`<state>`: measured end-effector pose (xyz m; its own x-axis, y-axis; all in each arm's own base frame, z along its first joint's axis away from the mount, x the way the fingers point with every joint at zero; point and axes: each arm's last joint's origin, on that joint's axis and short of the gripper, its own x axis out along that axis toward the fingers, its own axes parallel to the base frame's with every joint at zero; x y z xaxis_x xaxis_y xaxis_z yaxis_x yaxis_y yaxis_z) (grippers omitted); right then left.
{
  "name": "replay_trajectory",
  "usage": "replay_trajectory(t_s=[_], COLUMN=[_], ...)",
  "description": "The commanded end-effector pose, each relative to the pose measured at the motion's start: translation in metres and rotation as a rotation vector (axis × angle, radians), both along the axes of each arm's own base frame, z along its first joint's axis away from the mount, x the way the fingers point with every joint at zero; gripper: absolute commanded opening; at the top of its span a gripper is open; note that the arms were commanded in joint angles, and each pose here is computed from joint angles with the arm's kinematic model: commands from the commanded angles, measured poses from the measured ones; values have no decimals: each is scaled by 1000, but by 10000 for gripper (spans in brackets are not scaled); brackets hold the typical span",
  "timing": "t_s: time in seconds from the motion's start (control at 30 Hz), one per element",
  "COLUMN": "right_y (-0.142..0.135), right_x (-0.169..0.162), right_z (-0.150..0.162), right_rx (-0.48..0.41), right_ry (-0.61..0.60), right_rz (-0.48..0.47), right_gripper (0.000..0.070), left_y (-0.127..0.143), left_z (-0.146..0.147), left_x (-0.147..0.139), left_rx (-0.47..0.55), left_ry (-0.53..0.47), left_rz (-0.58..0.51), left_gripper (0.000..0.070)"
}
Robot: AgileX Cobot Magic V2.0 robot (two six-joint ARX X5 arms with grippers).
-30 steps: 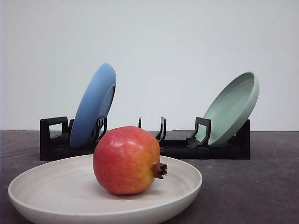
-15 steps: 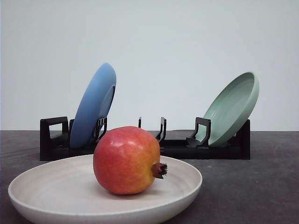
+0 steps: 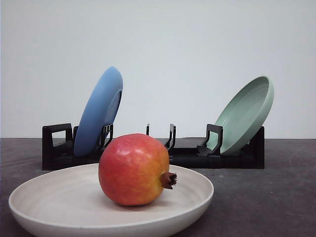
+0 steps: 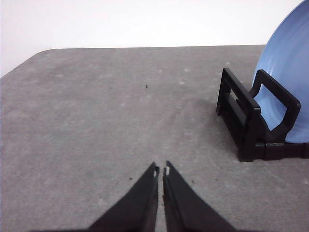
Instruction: Place pomegranate in white plate
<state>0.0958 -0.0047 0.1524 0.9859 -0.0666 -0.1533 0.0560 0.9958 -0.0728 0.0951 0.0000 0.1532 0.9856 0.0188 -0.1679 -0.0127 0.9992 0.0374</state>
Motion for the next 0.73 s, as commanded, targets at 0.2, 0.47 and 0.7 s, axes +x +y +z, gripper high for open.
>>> replay_trajectory(t_s=[0.2,0.47,0.7], right_y=[0,0,0], right_x=[0,0,0], right_z=[0,0,0], right_rx=[17,17,17], right_ry=[-8,-8,-8], right_rz=[-5,-5,-5], right_gripper=[0,0,0], left_y=[0,0,0], left_z=[-4,-4,-4], left_x=[1,1,1], left_rx=[-4,-4,-4], left_ry=[11,11,11], left_rz=[0,0,0], left_gripper=[0,0,0])
